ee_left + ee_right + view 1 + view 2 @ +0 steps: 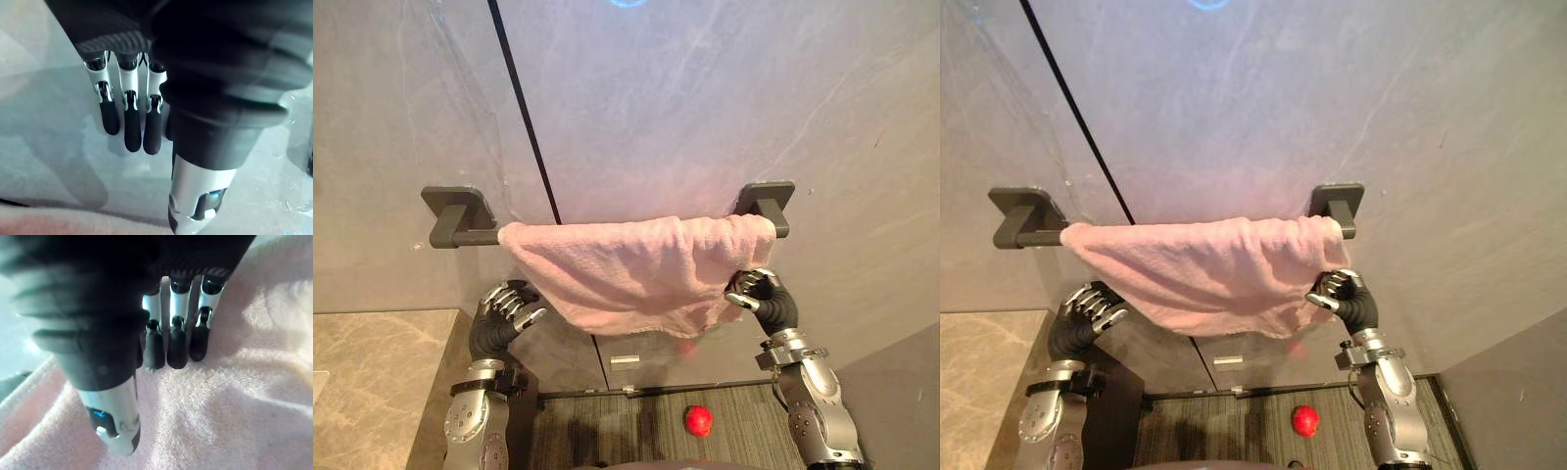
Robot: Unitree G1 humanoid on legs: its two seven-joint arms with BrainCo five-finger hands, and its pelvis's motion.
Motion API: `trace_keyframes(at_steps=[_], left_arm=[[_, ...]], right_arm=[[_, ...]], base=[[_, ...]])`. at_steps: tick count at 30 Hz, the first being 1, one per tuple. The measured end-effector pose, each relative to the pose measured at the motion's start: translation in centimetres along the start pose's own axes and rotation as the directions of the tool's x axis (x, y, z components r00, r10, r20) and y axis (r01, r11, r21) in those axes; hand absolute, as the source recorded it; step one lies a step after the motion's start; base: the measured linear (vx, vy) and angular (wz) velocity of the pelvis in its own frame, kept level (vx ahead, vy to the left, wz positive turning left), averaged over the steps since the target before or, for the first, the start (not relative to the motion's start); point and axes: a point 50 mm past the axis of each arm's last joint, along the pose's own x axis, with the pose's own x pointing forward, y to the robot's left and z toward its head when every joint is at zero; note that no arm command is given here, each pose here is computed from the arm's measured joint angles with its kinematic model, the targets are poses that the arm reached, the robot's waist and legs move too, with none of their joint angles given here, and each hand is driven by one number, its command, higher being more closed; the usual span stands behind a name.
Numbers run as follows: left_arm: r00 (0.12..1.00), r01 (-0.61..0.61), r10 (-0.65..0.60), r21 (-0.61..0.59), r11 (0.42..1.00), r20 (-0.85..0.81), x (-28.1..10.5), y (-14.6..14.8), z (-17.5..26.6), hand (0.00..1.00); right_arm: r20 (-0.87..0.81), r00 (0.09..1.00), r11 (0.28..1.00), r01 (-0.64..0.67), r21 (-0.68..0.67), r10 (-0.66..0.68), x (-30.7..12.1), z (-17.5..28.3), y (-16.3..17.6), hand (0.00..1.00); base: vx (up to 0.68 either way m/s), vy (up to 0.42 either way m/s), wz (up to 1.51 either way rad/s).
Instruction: Organize washtable
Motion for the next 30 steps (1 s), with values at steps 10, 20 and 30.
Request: trace_keyframes(at_steps=[10, 20, 30], left_arm=[[0.998, -0.062, 0.062, -0.005, 0.998, -0.003, -0.9, 1.0, -0.1, 0.00], [0.995, -0.094, 0.093, -0.012, 0.996, -0.030, -1.8, 1.3, -0.7, 0.00], [0.951, -0.121, 0.144, 0.098, 0.988, -0.274, -3.8, 2.2, -5.7, 0.00]], right_arm=[[-0.001, 0.991, 0.986, 0.132, -0.104, -0.133, -2.3, 0.3, -2.1, 0.00], [-0.062, 0.977, 0.976, 0.200, -0.091, -0.206, -3.5, -1.1, -3.0, 0.00], [-0.320, 0.893, 0.922, 0.211, -0.323, -0.317, -5.9, -6.3, -4.8, 0.00]], base=[[0.00, 0.000, 0.00], [0.00, 0.000, 0.00], [0.00, 0.000, 0.00]])
